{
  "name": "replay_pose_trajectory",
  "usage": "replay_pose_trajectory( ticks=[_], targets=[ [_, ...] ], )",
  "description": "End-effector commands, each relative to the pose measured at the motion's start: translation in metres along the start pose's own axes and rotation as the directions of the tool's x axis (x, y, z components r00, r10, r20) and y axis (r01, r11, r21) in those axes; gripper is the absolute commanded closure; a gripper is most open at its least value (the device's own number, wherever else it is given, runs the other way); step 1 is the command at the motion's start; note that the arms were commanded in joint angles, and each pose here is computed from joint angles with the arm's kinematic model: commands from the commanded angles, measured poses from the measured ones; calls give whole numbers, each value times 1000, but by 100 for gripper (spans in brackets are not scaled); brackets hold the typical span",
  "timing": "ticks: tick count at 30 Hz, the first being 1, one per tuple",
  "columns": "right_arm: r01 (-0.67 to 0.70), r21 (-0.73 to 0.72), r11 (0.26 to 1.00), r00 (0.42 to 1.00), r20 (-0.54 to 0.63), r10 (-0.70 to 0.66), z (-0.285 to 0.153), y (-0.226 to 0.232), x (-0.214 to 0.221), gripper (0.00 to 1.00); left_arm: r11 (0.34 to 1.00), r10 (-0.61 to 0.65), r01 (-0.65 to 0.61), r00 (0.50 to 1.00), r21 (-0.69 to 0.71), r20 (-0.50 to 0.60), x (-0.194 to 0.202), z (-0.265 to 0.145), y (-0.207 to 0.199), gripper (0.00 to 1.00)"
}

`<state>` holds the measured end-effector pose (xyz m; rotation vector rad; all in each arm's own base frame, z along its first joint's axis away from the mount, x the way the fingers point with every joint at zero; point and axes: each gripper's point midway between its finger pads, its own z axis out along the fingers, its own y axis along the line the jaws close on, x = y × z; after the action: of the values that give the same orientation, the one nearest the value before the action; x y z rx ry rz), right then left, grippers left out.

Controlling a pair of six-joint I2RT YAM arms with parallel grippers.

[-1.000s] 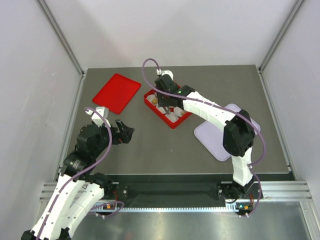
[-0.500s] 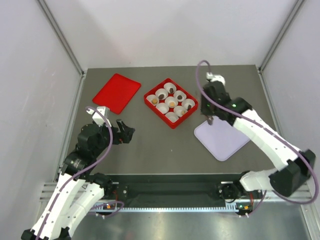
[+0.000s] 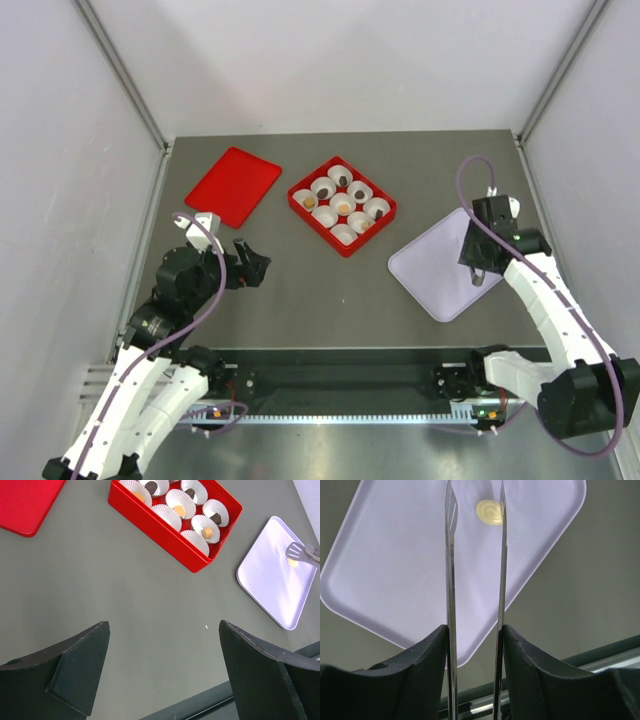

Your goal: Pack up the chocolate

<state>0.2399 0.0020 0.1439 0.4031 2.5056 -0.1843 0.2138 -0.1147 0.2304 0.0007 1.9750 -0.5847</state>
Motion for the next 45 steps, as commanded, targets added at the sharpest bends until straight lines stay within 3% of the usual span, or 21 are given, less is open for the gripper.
replay_pose_trajectory(
  ticks=[1, 11, 24, 45],
  targets=[
    [-20, -32, 999, 1000, 15, 20, 0, -2, -6, 53, 1000, 5, -6, 1000, 22, 26, -6, -1, -5, 5],
    [-94, -1, 996, 994, -47, 94, 16, -16, 6, 52, 1000, 7, -7, 1000, 28, 27, -7, -1, -6, 5],
    [-130, -247, 960, 990, -84, 112, -2, 23, 17, 55, 999, 7, -8, 1000, 33, 24, -6, -1, -7, 5],
    [-74, -150, 986, 994, -93, 61, 17, 16, 22, 58, 999, 7, -7, 1000, 39, 19, -5, 0, -8, 5]
  ],
)
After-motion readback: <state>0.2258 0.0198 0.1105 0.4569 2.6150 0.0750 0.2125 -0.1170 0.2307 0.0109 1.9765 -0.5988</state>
